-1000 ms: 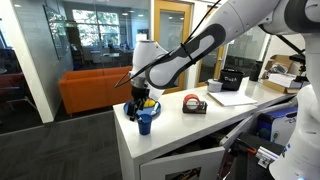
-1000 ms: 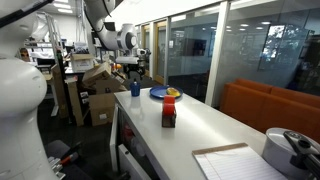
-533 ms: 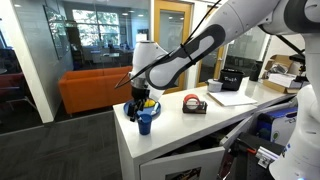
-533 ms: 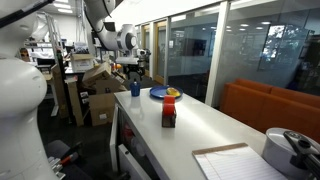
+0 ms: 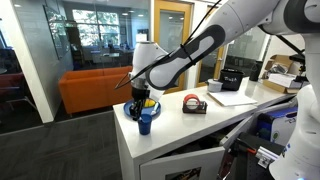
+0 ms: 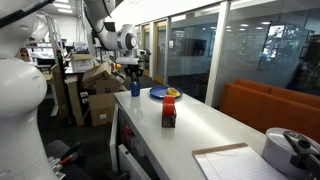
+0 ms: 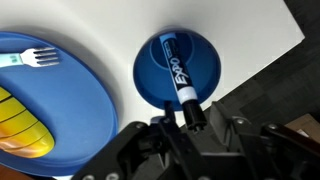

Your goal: Pick the marker from the cup and put it on the table

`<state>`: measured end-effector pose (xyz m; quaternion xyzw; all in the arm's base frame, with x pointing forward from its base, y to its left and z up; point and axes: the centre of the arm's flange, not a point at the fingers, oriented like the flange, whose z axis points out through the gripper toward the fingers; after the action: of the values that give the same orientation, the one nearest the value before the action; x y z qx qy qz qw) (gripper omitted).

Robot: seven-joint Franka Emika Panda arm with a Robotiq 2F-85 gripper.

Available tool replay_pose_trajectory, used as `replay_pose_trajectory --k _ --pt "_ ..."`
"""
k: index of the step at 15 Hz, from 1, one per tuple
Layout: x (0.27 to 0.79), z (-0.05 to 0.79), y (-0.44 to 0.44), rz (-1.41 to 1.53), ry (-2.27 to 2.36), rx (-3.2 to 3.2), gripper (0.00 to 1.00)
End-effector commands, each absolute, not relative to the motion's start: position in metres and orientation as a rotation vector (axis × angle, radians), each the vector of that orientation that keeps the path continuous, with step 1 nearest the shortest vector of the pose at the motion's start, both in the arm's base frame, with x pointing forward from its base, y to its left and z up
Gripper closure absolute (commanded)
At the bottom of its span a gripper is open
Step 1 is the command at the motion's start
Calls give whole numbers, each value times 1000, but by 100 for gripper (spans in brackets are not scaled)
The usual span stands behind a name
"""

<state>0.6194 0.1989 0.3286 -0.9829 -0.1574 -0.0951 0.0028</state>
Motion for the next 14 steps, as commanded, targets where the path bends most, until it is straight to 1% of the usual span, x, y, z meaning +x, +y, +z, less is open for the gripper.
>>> replay_pose_trajectory --k 1,2,3,4,5,9,14 --pt "623 324 199 -331 -527 -3073 88" --pt "623 324 199 -331 -528 -3074 95" --pt "622 324 199 -333 -528 -3073 98" --pt "622 324 198 -335 -528 -3074 98" --pt "622 325 198 -337 -527 -3076 95" --pt "622 338 197 -369 -504 -3084 95" --pt "627 388 191 -451 -447 -3099 95"
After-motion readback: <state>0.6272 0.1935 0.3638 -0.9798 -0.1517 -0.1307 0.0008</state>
